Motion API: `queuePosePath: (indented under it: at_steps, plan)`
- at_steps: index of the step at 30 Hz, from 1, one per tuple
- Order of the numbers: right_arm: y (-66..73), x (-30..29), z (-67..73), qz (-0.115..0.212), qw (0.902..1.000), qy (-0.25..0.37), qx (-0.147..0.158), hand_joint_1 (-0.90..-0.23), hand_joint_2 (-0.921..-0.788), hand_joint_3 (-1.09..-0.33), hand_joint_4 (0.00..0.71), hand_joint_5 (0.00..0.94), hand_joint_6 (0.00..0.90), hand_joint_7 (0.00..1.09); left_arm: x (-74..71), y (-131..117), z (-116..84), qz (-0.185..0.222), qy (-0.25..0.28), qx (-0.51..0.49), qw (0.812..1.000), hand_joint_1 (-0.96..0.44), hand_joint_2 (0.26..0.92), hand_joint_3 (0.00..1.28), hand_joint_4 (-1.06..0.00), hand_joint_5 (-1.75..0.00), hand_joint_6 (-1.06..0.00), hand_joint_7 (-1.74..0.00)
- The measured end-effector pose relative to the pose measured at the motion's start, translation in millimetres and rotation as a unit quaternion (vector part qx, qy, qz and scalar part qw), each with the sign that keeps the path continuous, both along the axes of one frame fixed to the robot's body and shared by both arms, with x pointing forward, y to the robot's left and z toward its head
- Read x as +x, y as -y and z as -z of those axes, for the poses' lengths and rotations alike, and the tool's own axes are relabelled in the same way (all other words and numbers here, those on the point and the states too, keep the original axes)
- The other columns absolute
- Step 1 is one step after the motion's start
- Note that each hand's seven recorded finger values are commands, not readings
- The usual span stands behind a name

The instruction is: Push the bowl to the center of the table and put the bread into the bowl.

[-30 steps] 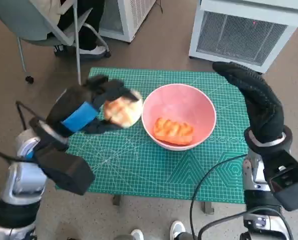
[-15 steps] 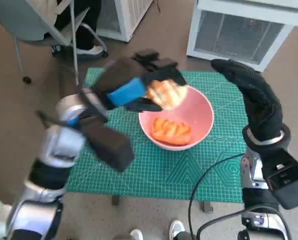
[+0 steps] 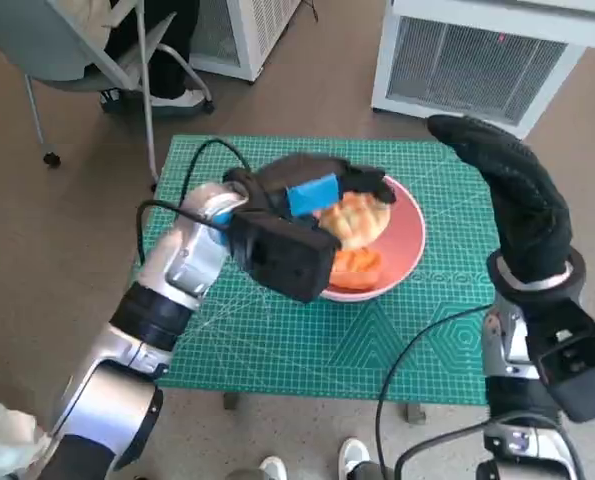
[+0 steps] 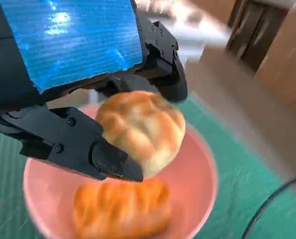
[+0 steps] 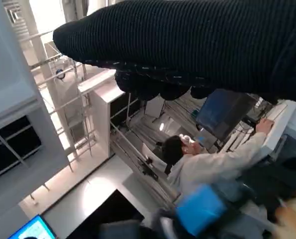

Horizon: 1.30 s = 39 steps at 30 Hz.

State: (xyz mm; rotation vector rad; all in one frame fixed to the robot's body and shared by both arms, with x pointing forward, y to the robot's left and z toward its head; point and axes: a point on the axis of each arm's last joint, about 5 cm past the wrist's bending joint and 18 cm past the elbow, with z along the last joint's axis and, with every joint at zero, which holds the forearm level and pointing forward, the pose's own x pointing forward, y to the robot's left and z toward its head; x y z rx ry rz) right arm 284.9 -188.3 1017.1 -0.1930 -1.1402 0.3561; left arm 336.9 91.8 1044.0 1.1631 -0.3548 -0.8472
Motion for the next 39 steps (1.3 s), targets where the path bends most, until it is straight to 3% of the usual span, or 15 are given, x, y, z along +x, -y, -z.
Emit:
queuePosePath:
  at_steps: [10,15,17,23,30,33,35,39]
  plan:
    - [0.9,-3.3,0.7,0.01,0.9999,0.001,-0.003,-0.583,-0.921,-0.761,0.266,0.003,0.049,0.55,1.2,-4.1,4.3,-0.005,0.017,-0.036,0.999,-0.25,0.854,0.0,-0.12,-0.01,-0.27,-0.08]
    - [1.7,-3.9,-0.2,0.012,0.9999,0.003,-0.002,-0.577,-0.921,-0.761,0.267,0.003,0.049,0.55,-0.1,-15.3,3.3,0.007,0.024,-0.125,0.992,-0.34,0.89,0.02,-0.19,-0.03,-0.33,-0.11]
    - [2.7,-3.9,-0.5,0.014,0.9999,0.003,-0.002,-0.57,-0.921,-0.76,0.267,0.003,0.049,0.55,-1.2,-21.3,4.1,0.009,0.028,-0.173,0.985,-0.38,0.908,0.03,-0.27,-0.04,-0.38,-0.12]
    - [5.0,-4.2,-1.8,0.018,0.9998,0.003,0.0,-0.566,-0.921,-0.755,0.267,0.002,0.052,0.55,-9.6,-38.0,16.2,0.011,0.051,-0.339,0.939,-0.42,0.92,0.08,-0.42,-0.08,-0.48,-0.16]
    - [4.7,-4.4,-3.3,0.019,0.9998,0.004,0.004,-0.579,-0.921,-0.748,0.266,0.001,0.059,0.54,-25.5,-48.7,31.0,0.003,0.055,-0.479,0.876,-0.39,0.921,0.11,-0.49,-0.1,-0.52,-0.19]
    - [4.2,-4.4,-4.0,0.019,0.9998,0.003,0.006,-0.589,-0.921,-0.744,0.266,0.001,0.063,0.53,-34.2,-51.7,34.6,0.007,0.061,-0.51,0.858,-0.36,0.921,0.13,-0.47,-0.18,-0.4,-0.46]
    - [3.7,-4.1,-4.8,0.019,0.9998,0.003,0.008,-0.595,-0.921,-0.741,0.266,0.001,0.073,0.51,-39.8,-53.4,35.4,0.011,0.066,-0.528,0.847,-0.34,0.921,0.15,-0.38,-0.36,-0.3,-0.7]
    - [2.6,-2.8,-7.3,0.018,0.9998,0.005,0.011,-0.598,-0.921,-0.738,0.264,0.0,0.078,0.48,-47.3,-54.3,35.5,0.019,0.071,-0.558,0.827,-0.31,0.921,0.16,-0.28,-0.57,-0.22,-0.86]
